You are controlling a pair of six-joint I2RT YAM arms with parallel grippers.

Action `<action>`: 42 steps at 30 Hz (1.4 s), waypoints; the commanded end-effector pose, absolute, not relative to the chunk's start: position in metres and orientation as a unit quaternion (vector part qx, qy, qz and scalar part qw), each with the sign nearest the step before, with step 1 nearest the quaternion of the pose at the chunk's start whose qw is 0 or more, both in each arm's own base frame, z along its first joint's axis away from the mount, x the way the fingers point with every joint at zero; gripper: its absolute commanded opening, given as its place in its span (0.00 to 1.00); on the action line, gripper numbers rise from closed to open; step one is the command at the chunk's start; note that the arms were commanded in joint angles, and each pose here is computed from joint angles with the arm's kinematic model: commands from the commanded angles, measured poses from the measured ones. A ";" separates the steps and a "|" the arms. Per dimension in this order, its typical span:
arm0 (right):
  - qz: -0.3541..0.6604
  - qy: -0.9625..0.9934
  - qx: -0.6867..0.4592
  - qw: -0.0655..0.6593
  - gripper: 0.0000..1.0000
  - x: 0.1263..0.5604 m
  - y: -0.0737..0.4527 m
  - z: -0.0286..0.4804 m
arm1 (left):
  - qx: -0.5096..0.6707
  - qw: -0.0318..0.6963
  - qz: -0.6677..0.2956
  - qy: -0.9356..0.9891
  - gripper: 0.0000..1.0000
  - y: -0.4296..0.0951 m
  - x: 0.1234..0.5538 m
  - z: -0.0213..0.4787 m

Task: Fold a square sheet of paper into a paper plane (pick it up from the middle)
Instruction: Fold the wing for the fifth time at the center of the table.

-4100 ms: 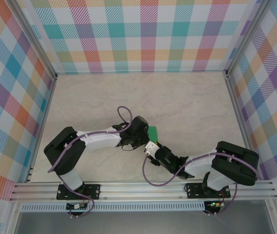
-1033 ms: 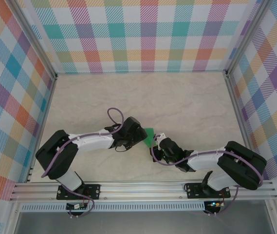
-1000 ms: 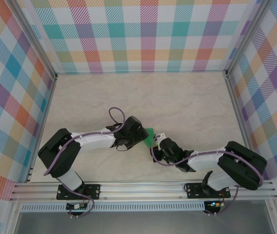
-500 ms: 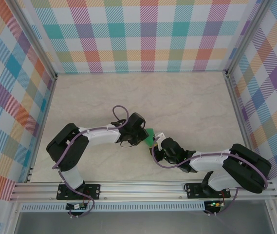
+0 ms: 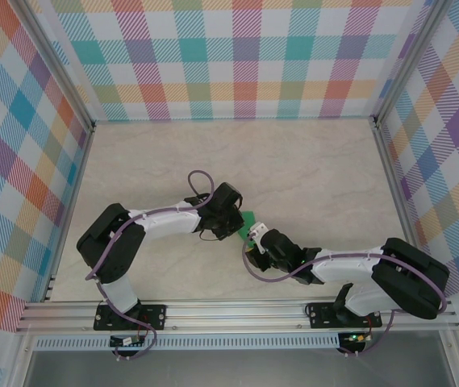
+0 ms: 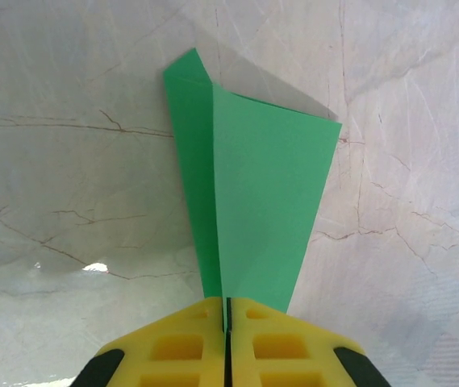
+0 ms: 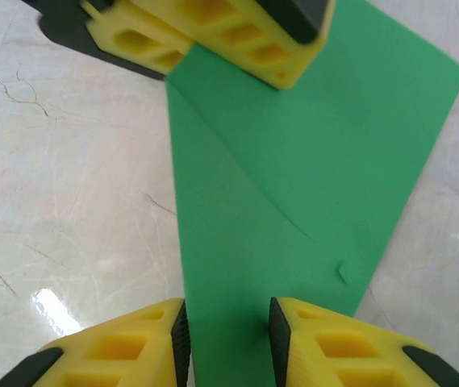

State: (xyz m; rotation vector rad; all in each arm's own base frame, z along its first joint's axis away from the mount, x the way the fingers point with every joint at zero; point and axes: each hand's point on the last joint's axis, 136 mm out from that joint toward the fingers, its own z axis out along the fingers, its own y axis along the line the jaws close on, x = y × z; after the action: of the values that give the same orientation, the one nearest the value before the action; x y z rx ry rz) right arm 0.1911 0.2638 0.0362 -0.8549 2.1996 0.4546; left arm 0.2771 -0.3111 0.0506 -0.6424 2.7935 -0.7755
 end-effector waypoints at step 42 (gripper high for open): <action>0.247 0.875 -0.243 0.340 0.00 0.191 0.293 0.036 | -0.210 0.206 -0.229 0.928 0.57 -0.233 0.261 0.117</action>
State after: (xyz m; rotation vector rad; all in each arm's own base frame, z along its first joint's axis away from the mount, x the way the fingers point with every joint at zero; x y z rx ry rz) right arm 0.1933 0.2813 0.0325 -0.7178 2.2463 0.5132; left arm 0.2648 -0.2558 0.1312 -0.5618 2.5756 -0.7469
